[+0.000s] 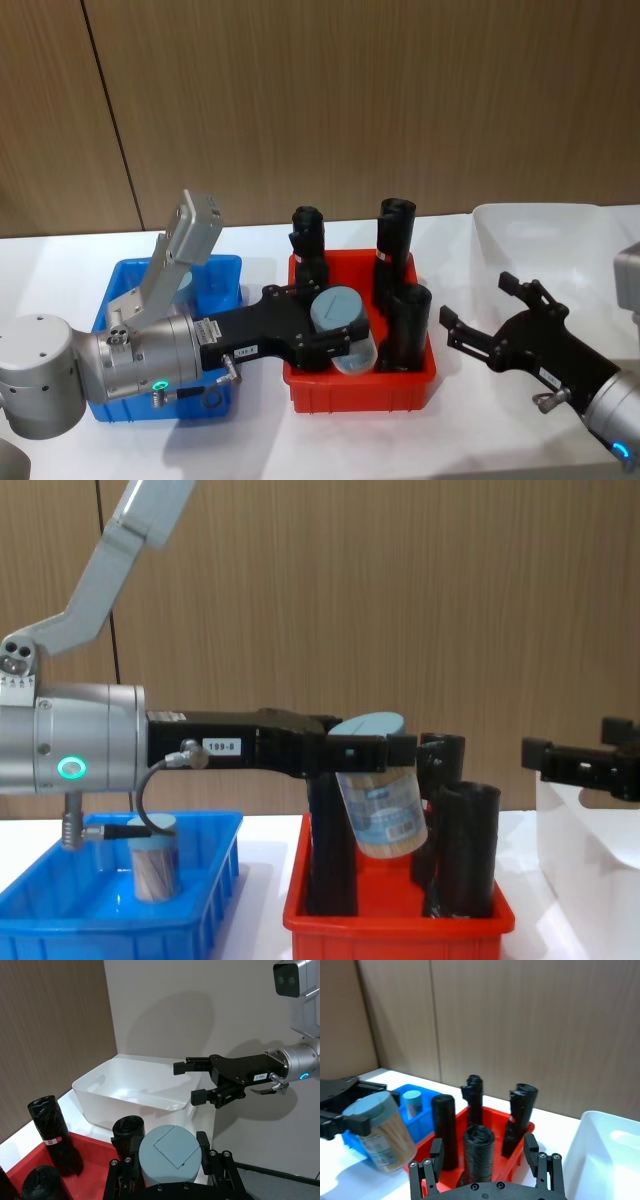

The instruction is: Pick the cotton swabs from the blue box and place them into the white box.

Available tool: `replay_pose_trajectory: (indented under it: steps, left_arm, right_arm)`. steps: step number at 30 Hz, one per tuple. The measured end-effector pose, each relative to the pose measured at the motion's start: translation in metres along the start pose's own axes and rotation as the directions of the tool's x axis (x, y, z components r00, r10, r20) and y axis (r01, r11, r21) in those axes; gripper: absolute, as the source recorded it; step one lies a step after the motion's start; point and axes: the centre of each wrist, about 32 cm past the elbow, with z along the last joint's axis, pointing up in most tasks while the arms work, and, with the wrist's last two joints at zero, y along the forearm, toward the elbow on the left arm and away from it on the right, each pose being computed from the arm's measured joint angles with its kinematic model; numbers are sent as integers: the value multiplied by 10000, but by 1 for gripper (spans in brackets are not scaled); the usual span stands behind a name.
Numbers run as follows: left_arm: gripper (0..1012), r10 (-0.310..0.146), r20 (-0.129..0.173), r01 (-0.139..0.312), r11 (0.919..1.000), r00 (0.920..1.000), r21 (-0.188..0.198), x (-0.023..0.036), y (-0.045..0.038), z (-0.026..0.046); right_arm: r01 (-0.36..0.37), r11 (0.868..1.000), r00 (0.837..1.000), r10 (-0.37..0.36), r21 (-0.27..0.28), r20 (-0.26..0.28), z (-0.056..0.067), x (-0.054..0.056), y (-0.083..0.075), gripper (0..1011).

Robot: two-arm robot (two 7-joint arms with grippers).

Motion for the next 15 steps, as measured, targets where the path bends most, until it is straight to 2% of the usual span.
replay_pose_trajectory:
  steps: [7, 15]
  left_arm:
    - [671, -7, 18, 7, 10000, 10000, 4, 0, 2, 2]
    - [671, -13, 20, 13, 10000, 10000, 6, 0, 3, 2]
  right_arm:
    - [-849, 9962, 9964, 850, -180, 39, 29, 84, 15, 1002]
    - [-1883, 9812, 9819, 1889, -412, 113, 51, 152, 71, 1002]
